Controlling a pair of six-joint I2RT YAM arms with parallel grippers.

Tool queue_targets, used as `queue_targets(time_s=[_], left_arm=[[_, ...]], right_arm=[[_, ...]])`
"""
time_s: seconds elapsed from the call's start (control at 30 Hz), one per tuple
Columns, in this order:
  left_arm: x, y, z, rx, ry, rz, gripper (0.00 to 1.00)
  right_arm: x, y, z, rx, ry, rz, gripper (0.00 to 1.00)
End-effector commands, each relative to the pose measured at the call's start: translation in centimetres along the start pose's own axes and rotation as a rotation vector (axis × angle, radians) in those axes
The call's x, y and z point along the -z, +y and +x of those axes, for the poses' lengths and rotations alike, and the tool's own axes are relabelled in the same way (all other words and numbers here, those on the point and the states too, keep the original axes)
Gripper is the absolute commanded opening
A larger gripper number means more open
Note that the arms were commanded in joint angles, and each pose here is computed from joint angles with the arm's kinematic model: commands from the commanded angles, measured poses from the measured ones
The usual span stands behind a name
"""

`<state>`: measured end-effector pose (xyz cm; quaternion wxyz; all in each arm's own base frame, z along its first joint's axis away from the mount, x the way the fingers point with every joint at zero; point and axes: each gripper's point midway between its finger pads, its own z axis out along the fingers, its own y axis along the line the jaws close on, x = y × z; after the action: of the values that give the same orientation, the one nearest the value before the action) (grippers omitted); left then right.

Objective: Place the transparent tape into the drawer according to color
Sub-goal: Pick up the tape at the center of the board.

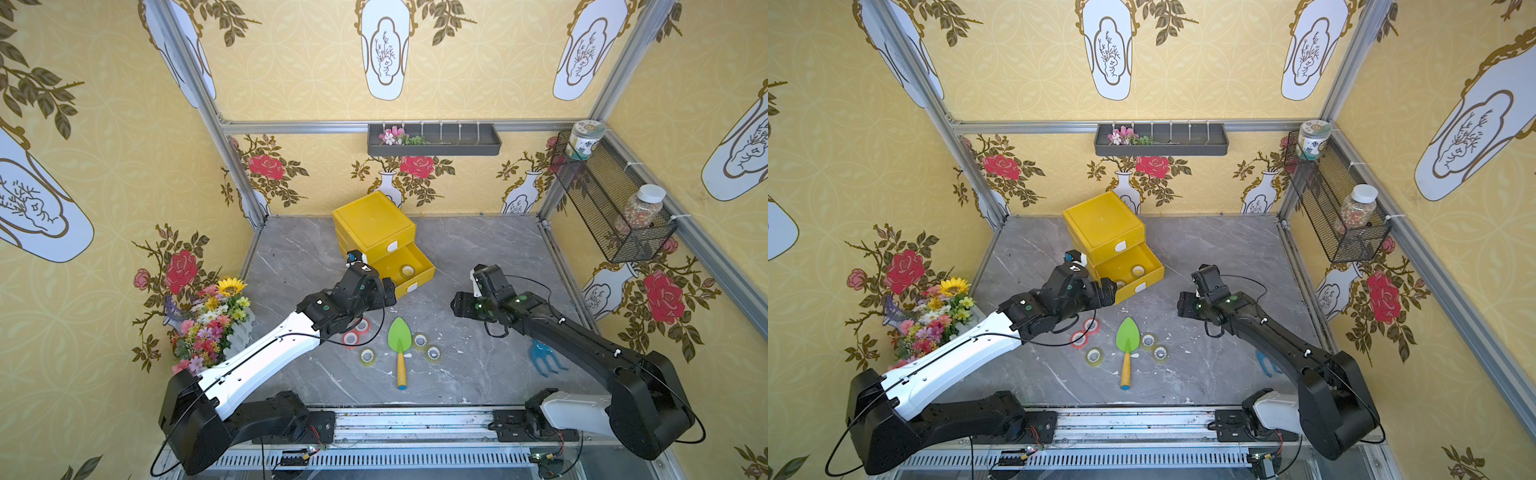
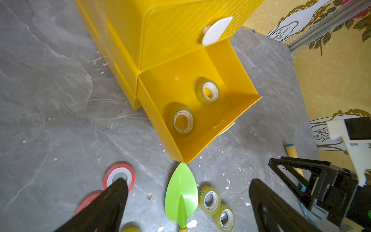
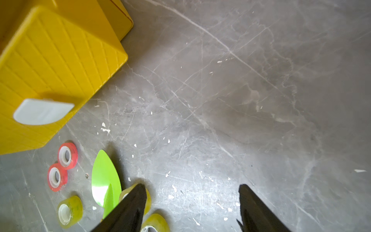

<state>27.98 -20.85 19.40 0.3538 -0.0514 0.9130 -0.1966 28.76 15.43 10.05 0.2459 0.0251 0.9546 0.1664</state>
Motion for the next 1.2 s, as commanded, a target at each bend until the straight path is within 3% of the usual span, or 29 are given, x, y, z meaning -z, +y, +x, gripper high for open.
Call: queue_targets(time_s=[0.0, 0.33, 0.7, 1.17], left_arm=[[-0.1, 0.7, 1.0, 0.039, 0.006, 0.006, 1.00], [-0.8, 3.7, 4.4, 0.067, 0.054, -0.043, 1.00], [-0.7, 4.1, 4.3, 0.050, 0.049, -0.059, 1.00], [-1.4, 4.2, 4.8, 0.038, 0.074, -0.070, 1.00]], right_arm=[[-0.4, 0.8, 0.6, 0.041, 0.010, -0.025, 0.77], [-2.1, 3.2, 4.8, 0.172, 0.140, -0.037, 0.77], [-2.7, 5.6, 11.1, 0.348, 0.331, -0.043, 0.76], [-3.2, 5.5, 13.4, 0.461, 0.380, 0.057, 0.74]])
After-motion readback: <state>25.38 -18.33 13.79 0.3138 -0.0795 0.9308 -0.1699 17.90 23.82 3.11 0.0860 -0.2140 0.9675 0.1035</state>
